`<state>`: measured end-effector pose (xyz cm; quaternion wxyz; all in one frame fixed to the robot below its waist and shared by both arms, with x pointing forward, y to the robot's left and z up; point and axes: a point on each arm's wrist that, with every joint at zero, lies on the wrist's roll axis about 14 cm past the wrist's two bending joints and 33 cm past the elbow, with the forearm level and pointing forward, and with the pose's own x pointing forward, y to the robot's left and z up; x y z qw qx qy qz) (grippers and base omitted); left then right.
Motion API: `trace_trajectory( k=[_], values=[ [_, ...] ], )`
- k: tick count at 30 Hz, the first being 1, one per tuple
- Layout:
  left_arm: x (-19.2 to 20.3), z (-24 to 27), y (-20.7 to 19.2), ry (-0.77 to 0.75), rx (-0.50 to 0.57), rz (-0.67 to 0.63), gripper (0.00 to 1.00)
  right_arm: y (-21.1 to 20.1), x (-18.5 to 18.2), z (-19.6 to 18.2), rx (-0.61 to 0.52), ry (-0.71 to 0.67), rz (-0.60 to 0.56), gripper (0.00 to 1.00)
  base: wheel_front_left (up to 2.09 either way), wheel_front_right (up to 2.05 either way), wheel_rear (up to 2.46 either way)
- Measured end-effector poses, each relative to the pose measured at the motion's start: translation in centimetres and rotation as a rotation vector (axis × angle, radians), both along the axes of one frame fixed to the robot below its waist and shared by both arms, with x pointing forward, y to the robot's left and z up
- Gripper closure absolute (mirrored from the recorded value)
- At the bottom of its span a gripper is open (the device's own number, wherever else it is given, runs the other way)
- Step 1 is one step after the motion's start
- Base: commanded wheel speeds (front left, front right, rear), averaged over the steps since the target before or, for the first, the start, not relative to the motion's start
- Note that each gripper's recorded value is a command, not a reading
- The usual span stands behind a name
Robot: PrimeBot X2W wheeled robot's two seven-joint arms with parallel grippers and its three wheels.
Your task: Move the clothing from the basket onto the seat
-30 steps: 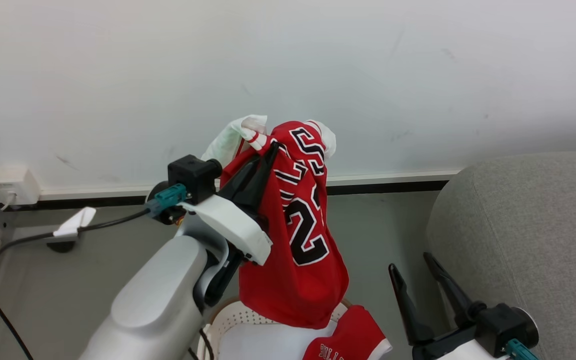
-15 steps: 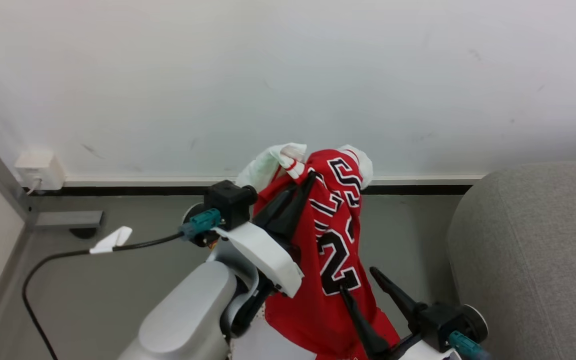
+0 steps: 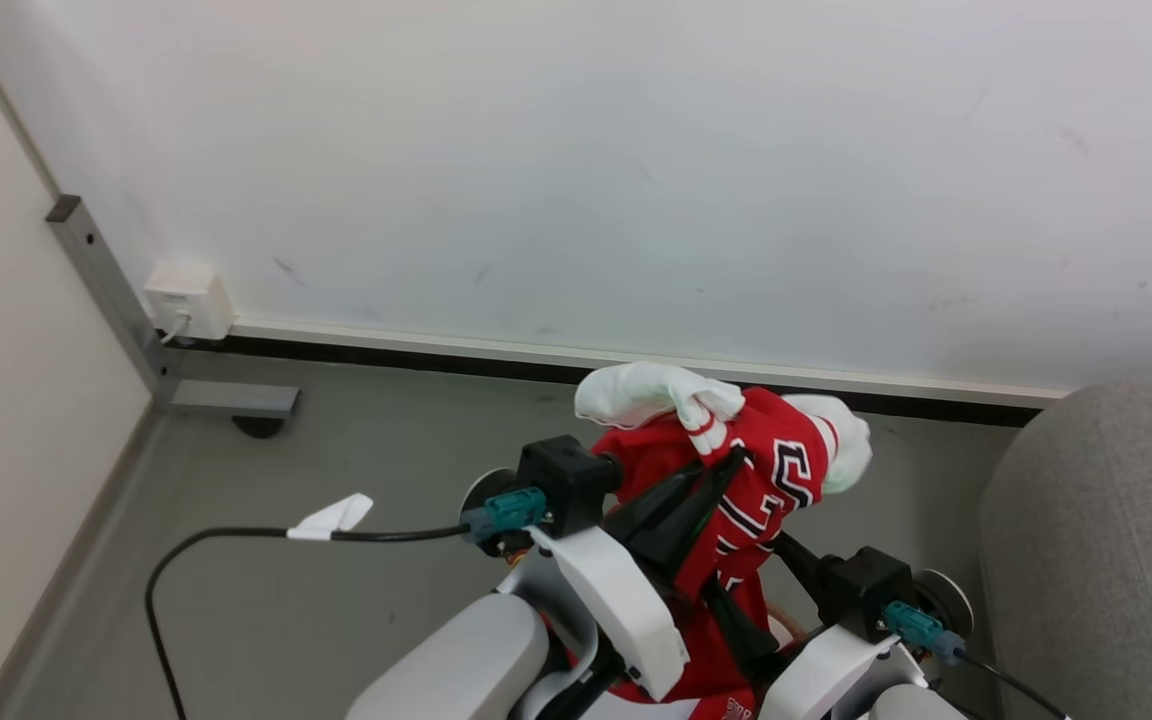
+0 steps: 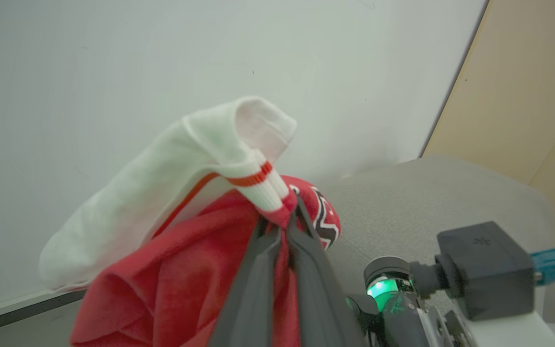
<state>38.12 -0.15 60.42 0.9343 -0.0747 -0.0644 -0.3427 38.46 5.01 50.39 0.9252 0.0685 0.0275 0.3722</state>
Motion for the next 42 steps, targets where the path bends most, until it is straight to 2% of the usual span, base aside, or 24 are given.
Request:
trace_trajectory(
  k=[4, 5, 6, 7, 8, 22, 29, 30, 32, 33, 34, 42],
  values=[
    [-0.5, 0.0, 0.2, -0.002, -0.002, 0.002, 1.00, 0.5, 0.1, -0.5, -0.015, 0.012, 0.015, 0.00, 0.00, 0.00, 0.00],
    [-0.6, 0.1, 0.3, -0.004, -0.003, 0.005, 1.00, 0.6, 0.1, -0.6, -0.018, 0.016, 0.018, 0.33, 0.00, 0.00, 0.00],
    [-0.6, 0.1, 0.4, -0.005, -0.004, 0.008, 1.00, 0.6, 0.0, -0.7, -0.018, 0.021, 0.020, 0.61, 0.00, 0.00, 0.00],
    [-0.6, 0.2, 0.5, -0.006, -0.005, 0.010, 1.00, 0.7, 0.0, -0.8, -0.019, 0.026, 0.021, 0.84, 0.00, 0.00, 0.00],
    [-0.6, 0.3, 0.6, -0.008, -0.006, 0.013, 1.00, 0.7, 0.0, -0.9, -0.018, 0.028, 0.021, 1.00, 0.00, 0.00, 0.00],
    [0.2, 0.3, 1.7, -0.005, -0.016, 0.053, 1.00, -0.7, 0.6, 0.8, 0.025, -0.005, -0.020, 1.00, 0.00, 0.00, 0.00],
    [0.5, 0.0, 1.2, 0.000, -0.015, 0.042, 1.00, -2.6, 1.2, 1.4, 0.045, -0.023, -0.078, 1.00, 0.00, 0.00, 0.00],
    [0.4, -0.1, 1.0, 0.001, -0.016, 0.037, 0.95, -2.9, 1.3, 1.5, 0.049, -0.026, -0.087, 1.00, 0.00, 0.00, 0.00],
    [0.5, -0.2, 0.6, 0.002, -0.016, 0.029, 0.43, -3.5, 1.5, 1.8, 0.059, -0.033, -0.108, 1.00, 0.00, 0.00, 0.00],
    [0.4, -0.2, 0.3, 0.003, -0.016, 0.021, 0.43, -3.9, 1.7, 2.0, 0.062, -0.038, -0.120, 1.00, 0.00, 0.00, 0.00],
    [0.4, -0.2, -0.1, 0.002, -0.017, 0.009, 0.00, -4.3, 1.8, 2.3, 0.069, -0.043, -0.132, 1.00, 0.00, 0.00, 0.00],
    [-0.7, -1.2, -3.4, 0.017, -0.009, -0.122, 0.00, -9.1, 2.8, 3.6, 0.081, -0.090, -0.269, 1.00, 0.00, 0.00, 0.00]
  ],
)
